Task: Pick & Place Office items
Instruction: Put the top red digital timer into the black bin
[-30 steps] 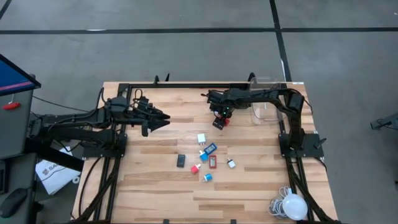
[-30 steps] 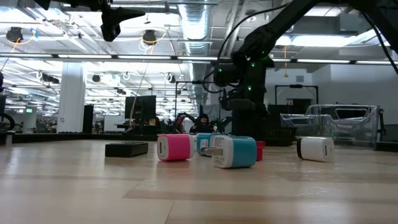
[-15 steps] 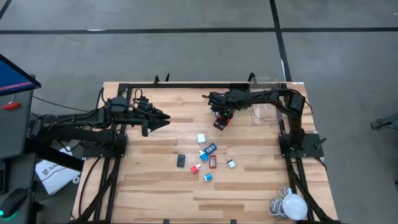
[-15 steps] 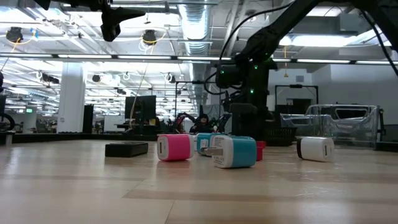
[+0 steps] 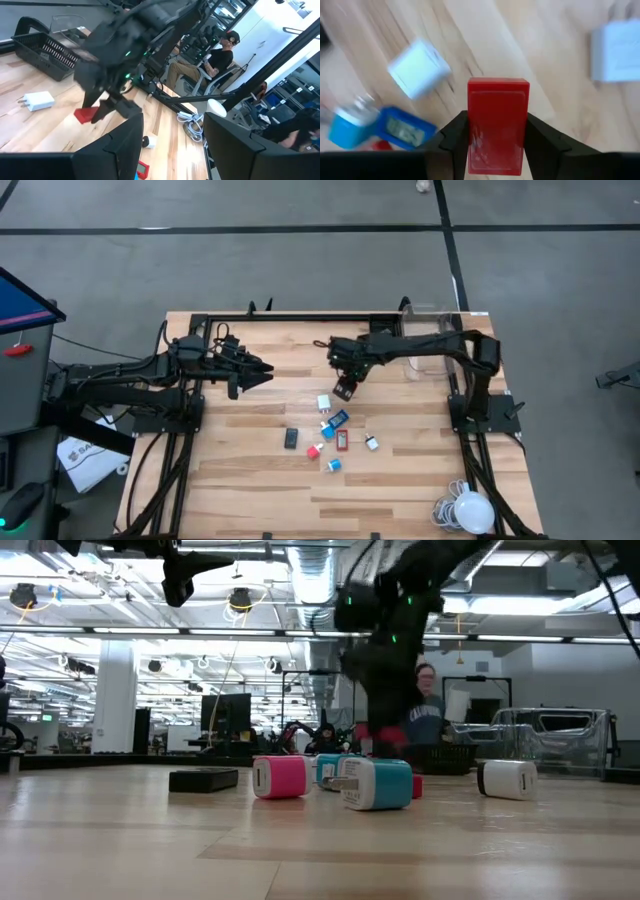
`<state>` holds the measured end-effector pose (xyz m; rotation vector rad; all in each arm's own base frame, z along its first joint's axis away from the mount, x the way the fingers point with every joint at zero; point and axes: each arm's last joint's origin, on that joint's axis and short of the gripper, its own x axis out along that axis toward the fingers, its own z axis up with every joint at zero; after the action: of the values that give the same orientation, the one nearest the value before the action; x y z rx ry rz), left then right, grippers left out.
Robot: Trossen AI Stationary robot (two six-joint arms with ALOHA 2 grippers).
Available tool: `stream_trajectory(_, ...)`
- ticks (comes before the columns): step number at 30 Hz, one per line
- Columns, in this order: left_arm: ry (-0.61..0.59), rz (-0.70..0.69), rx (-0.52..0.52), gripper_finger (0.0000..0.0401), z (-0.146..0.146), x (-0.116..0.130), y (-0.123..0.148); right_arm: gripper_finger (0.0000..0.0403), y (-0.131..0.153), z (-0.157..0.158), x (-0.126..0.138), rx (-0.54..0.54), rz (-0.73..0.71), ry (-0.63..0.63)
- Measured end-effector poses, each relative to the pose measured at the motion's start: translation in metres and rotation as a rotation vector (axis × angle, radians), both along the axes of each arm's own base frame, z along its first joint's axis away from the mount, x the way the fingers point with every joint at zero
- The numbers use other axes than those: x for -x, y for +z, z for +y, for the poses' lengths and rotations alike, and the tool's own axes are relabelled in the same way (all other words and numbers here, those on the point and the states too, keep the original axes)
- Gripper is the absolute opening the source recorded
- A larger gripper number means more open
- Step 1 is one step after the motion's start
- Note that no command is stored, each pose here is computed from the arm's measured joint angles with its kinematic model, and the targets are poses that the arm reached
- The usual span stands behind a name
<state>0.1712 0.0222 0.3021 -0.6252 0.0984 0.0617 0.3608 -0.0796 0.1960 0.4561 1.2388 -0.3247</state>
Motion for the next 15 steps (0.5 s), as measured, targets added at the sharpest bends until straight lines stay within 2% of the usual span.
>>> stream_trajectory(7,0.011,-0.023,-0.005,0.0204,0.0,0.0,0.002,0.0147,0.054,0.022,-0.005,0.015,-0.148,-0.07)
stream_trajectory(10,0.019,-0.023,-0.007,0.0204,0.001,0.0,0.002,0.0147,0.07,0.013,0.001,0.079,-0.162,-0.149)
stream_trajectory(15,0.025,-0.028,-0.009,0.0204,0.001,0.0,0.003,0.0147,0.095,-0.019,0.029,0.148,-0.142,-0.275)
